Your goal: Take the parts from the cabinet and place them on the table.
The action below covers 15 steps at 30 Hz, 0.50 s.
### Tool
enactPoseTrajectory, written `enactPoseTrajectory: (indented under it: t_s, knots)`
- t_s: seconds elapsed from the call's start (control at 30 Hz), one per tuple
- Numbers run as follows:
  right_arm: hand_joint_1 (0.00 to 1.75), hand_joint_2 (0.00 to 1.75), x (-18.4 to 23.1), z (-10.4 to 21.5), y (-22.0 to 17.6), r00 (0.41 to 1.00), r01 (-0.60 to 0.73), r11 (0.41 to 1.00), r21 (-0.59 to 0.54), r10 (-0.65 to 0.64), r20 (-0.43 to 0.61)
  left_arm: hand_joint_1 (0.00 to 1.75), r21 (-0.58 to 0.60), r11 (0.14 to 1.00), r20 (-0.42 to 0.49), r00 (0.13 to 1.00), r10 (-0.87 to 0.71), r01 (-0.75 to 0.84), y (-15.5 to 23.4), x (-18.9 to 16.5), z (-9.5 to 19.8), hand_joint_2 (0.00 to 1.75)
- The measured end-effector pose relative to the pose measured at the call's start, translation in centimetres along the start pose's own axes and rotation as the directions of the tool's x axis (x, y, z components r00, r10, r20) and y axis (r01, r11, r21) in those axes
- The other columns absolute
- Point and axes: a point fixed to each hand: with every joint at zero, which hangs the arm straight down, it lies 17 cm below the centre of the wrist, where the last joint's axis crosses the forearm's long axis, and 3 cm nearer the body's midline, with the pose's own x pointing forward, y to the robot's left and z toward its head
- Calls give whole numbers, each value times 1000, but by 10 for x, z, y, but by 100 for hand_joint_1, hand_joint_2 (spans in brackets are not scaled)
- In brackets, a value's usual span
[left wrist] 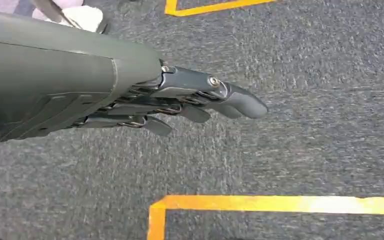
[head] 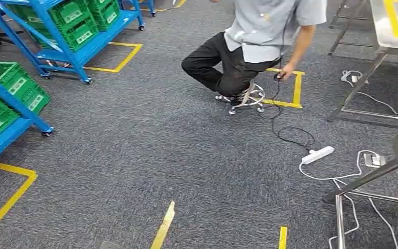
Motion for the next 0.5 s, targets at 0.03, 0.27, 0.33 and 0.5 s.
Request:
enactPoseTrajectory:
  t_s: [0.03,0.27,0.33,0.5]
  knots:
    - [164,175,0,0,-1,1000,-2,1000,-1,2,2,0,0,1000,1,1000,-1,1,0,1,0,175]
    - [164,175,1,-2,-3,1000,-5,1000,-6,5,7,0,-3,1000,-7,1000,-1,1,-2,-4,2,175]
    - [164,175,3,-1,-1,1000,-12,1000,0,12,13,0,-3,1000,-6,1000,-1,1,-2,-3,2,175]
    - [164,175,7,1,5,999,-36,999,29,35,31,0,-1,1000,-4,1000,-7,7,1,-2,0,175]
